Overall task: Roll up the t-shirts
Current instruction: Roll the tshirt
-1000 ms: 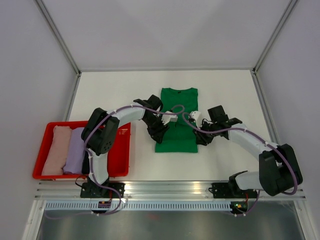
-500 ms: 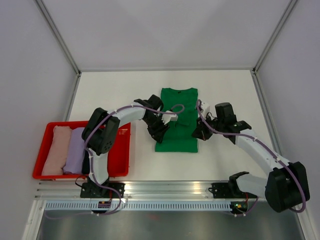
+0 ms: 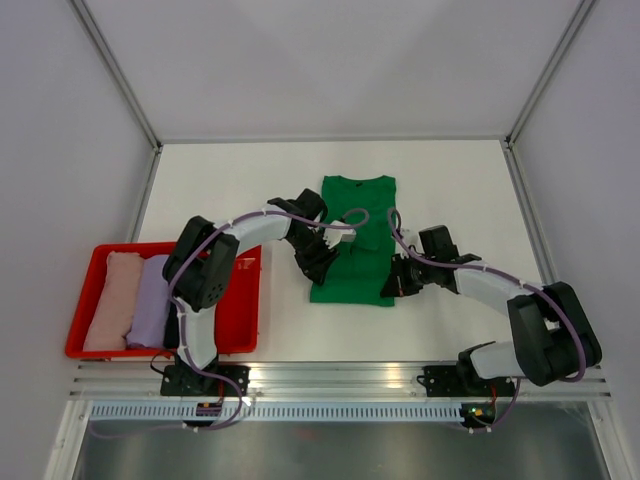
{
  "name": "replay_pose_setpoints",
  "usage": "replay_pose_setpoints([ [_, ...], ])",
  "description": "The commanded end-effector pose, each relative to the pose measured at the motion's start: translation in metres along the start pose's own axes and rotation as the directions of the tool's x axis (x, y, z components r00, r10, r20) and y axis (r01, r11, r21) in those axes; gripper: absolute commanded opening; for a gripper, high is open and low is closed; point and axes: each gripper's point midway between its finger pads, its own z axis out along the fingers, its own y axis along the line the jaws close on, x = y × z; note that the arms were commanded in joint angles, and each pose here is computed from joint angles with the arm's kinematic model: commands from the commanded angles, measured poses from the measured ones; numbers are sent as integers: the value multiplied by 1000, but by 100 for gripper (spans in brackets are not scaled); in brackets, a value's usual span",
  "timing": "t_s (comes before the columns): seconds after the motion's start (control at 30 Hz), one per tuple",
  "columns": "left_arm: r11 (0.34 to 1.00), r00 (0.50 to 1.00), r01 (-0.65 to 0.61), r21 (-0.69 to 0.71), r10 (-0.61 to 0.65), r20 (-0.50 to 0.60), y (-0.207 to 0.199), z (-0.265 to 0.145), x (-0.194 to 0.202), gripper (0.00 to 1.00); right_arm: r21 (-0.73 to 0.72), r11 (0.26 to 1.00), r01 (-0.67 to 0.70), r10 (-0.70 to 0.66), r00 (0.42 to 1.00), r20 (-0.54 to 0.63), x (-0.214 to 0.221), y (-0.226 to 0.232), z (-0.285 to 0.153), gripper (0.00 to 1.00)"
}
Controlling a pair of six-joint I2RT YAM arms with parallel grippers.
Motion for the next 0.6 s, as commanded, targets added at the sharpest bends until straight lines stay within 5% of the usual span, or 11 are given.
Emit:
replay_pose_setpoints([
  [0.0, 989, 991, -110, -98, 116, 67, 9, -24, -26, 50, 47, 999, -6, 5, 999, 37, -13, -8, 2, 0],
  [0.27, 916, 915, -344, -205, 376, 145, -3, -70, -59, 56, 88, 995, -45, 46, 999, -1, -8, -20, 9, 1],
  [0.47, 801, 836, -529, -281, 549, -8, -25, -45, -33, 56, 72, 997, -39, 37, 999, 26, -21, -13, 5, 1],
  [0.53, 742, 785, -596, -306, 618, -32, -34, -35, -30, 60, 57, 997, -41, 40, 999, 29, -23, -9, 4, 1],
  [0.57, 719, 761, -626, -303, 648, -34, -42, -31, -31, 72, 53, 998, -41, 40, 999, 30, -24, -7, 3, 1],
])
